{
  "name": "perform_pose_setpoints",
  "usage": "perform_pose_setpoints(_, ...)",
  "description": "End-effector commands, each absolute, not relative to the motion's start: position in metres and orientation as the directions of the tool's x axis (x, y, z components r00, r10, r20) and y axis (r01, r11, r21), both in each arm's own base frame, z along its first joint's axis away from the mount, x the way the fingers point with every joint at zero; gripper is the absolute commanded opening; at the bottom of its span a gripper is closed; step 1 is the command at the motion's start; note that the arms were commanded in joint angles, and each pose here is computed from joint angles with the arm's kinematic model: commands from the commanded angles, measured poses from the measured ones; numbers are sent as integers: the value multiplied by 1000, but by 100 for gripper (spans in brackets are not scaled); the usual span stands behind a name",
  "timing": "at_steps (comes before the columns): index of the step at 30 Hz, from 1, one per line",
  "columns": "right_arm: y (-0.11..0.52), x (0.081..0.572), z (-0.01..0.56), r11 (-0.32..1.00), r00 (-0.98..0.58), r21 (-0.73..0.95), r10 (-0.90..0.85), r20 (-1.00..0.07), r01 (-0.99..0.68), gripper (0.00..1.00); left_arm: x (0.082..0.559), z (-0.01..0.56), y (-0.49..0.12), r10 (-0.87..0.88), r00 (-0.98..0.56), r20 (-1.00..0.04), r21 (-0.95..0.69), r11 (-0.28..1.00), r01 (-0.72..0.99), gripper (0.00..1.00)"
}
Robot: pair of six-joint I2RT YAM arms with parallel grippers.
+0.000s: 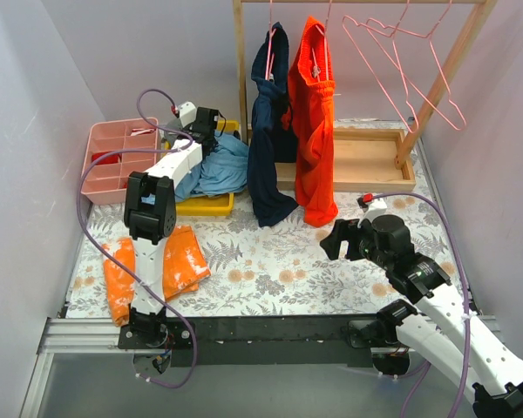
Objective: Place the shorts on the hanger
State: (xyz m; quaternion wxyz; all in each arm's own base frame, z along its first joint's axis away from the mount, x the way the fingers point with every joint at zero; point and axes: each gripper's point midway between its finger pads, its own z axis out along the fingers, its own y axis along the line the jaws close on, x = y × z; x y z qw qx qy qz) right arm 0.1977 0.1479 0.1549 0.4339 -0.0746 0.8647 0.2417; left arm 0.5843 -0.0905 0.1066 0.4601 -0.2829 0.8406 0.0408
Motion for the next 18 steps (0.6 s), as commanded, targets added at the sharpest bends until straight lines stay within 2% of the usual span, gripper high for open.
perform_pose_setpoints(1, 148, 200, 172, 865, -578, 355, 96, -810, -355, 94, 569, 222, -69, -435, -233, -870, -278, 822, -497, 0)
perform_pose_setpoints(7, 150, 200, 170, 858, -576, 365, 103, -811, -360, 94, 525, 329, -62, -437, -110, -893, -364, 843, -396, 0)
perform_pose_setpoints(10, 151, 201, 175, 854, -565, 369, 110, -817, -367, 94, 504, 350, -65, -450, -102, -887, -394, 853, -341, 0)
perform_pose_setpoints(16, 153, 203, 187, 848, -546, 364, 109, -831, -384, 94, 443, 456, -72, -472, 30, -881, -472, 875, -108, 0)
perform_pose_setpoints(18, 154, 204, 189, 849, -545, 360, 103, -832, -388, 94, 419, 496, -83, -487, 64, -871, -487, 873, 22, 0)
